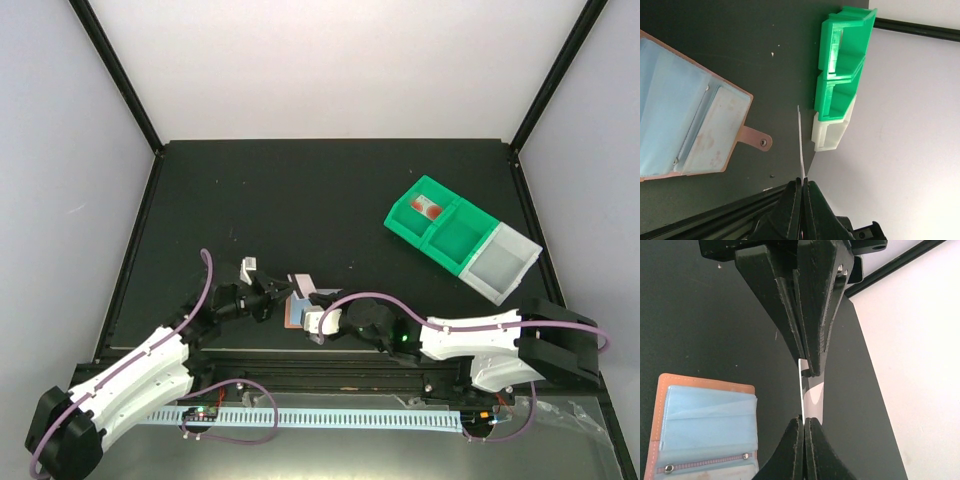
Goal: Take the credit cards out of the card holder
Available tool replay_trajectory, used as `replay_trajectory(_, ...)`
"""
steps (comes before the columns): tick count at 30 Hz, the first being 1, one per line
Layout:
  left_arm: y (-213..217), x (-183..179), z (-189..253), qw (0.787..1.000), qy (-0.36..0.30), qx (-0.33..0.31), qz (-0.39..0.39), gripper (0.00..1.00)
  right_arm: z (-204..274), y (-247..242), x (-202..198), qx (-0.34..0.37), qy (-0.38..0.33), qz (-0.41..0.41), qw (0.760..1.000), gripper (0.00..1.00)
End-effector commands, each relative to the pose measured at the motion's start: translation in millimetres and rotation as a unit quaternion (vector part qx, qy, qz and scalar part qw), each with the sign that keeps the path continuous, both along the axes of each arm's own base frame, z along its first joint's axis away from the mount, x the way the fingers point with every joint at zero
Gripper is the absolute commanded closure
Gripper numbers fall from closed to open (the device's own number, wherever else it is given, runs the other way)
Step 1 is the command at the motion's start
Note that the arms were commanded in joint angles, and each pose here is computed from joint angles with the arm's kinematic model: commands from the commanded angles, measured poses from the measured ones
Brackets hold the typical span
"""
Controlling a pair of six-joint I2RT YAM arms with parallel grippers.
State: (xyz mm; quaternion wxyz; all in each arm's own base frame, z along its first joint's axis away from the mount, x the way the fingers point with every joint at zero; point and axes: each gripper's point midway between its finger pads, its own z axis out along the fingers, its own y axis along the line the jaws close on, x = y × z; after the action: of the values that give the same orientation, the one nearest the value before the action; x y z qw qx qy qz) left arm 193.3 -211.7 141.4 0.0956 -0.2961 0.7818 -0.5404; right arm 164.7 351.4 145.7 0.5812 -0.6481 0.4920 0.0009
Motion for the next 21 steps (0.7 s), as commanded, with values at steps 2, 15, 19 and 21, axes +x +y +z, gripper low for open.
replay_trajectory(2,-2,-5,11,1.0,-0.004,-0.023,-0.006,0.9,12,-5,7,0.029,-0.012,-0.021,0.999,0.99)
replay_trajectory(15,39,16,43,0.977,-0.177,0.103,0.057,0.01,36,-26,8,0.112,0.055,-0.07,0.99,0.99)
replay_trajectory(19,43,16,48,0.958,-0.238,0.157,0.032,0.01,48,-35,19,0.129,0.079,-0.107,0.983,0.99)
replay_trajectory(21,43,15,55,0.944,-0.273,0.184,0.009,0.01,57,-42,25,0.146,0.092,-0.122,0.977,0.99)
